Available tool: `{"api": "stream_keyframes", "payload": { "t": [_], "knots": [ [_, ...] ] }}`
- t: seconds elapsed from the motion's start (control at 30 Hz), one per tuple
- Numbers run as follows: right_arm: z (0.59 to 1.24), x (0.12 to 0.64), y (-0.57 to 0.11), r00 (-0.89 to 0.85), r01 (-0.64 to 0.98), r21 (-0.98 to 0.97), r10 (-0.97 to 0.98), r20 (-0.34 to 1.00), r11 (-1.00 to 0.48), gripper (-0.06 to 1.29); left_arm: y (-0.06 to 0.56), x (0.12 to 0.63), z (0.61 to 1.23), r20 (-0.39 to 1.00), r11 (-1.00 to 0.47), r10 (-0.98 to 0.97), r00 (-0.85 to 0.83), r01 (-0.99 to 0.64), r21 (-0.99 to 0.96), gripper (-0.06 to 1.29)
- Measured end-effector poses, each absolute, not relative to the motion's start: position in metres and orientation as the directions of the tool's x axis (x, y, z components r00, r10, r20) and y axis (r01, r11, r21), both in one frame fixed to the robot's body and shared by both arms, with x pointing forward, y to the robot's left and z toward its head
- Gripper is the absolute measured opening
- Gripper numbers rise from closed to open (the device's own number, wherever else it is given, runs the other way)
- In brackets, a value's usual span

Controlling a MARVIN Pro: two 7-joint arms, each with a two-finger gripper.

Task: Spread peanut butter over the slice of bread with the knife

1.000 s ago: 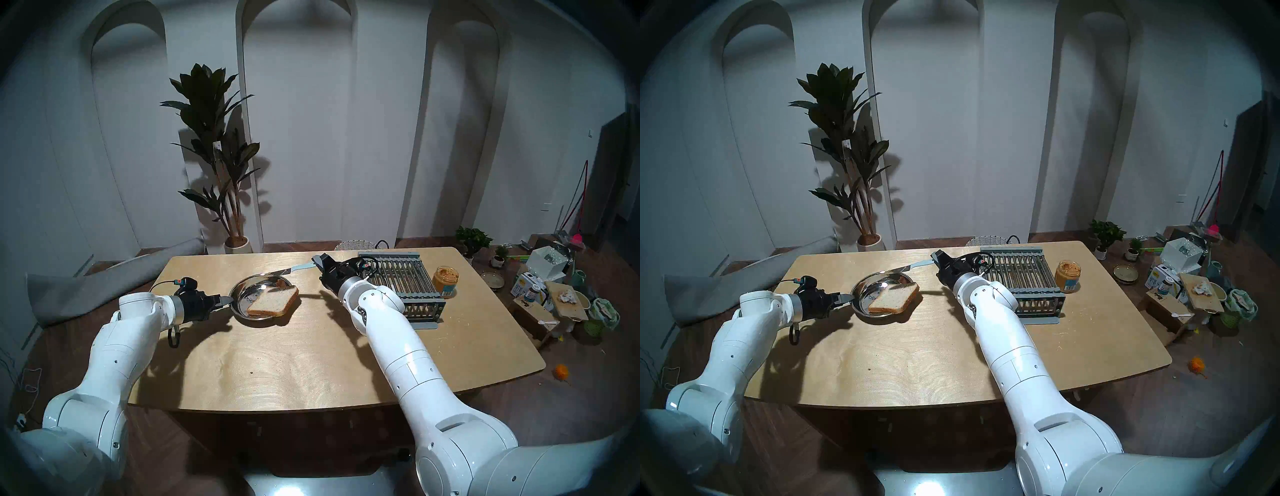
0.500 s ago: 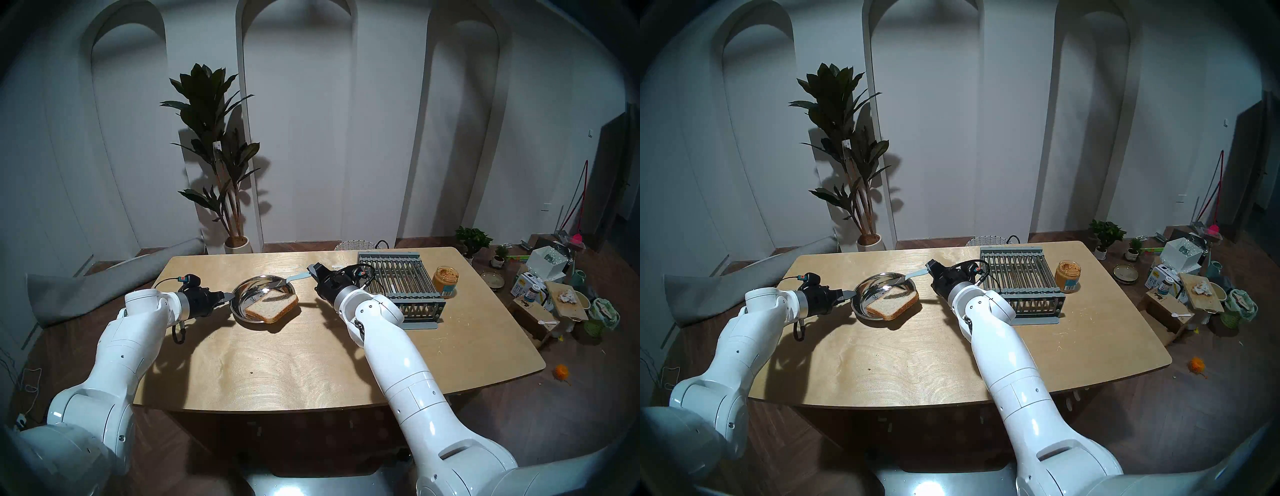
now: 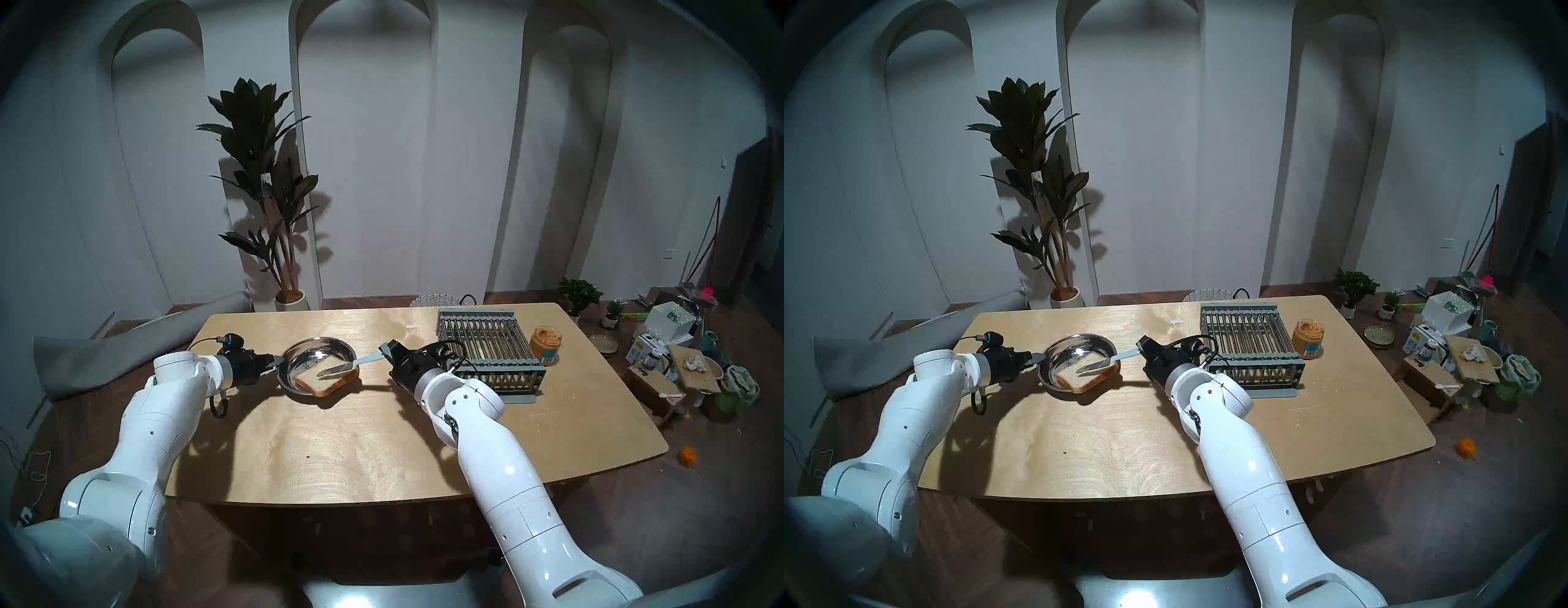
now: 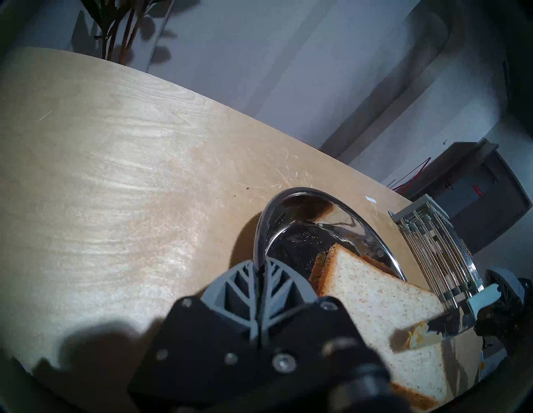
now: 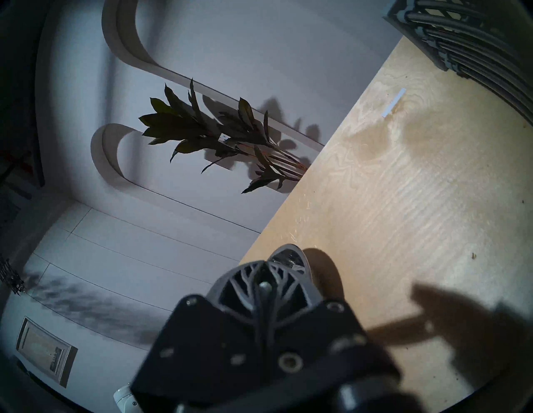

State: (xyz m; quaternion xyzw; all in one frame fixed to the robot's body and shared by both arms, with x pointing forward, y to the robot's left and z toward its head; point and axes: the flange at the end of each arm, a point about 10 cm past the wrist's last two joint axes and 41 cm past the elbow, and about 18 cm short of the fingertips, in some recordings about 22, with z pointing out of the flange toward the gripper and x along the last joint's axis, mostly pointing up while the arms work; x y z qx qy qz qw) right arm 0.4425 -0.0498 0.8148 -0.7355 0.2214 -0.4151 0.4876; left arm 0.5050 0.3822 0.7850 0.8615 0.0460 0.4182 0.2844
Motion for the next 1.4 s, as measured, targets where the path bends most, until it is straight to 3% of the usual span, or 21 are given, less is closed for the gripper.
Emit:
{"api": "stream_keyframes", "payload": {
  "t": [0.7,1.4],
  "knots": [
    [0.809,0.452,-0.029,0.529,0.007,-0.919,-0.778,0.338,-0.394,-0.03,0.378,0.501,0.786,0.693,-0.830,0.321,0.646,-0.161,0.534,-0.02],
    [0.785,0.453,-0.028,0.501,-0.036,-0.860,-0.753,0.426,-0.510,-0.03,0.373,0.503,0.783,0.688,-0.827,0.346,0.638,-0.140,0.545,-0.03]
  ]
}}
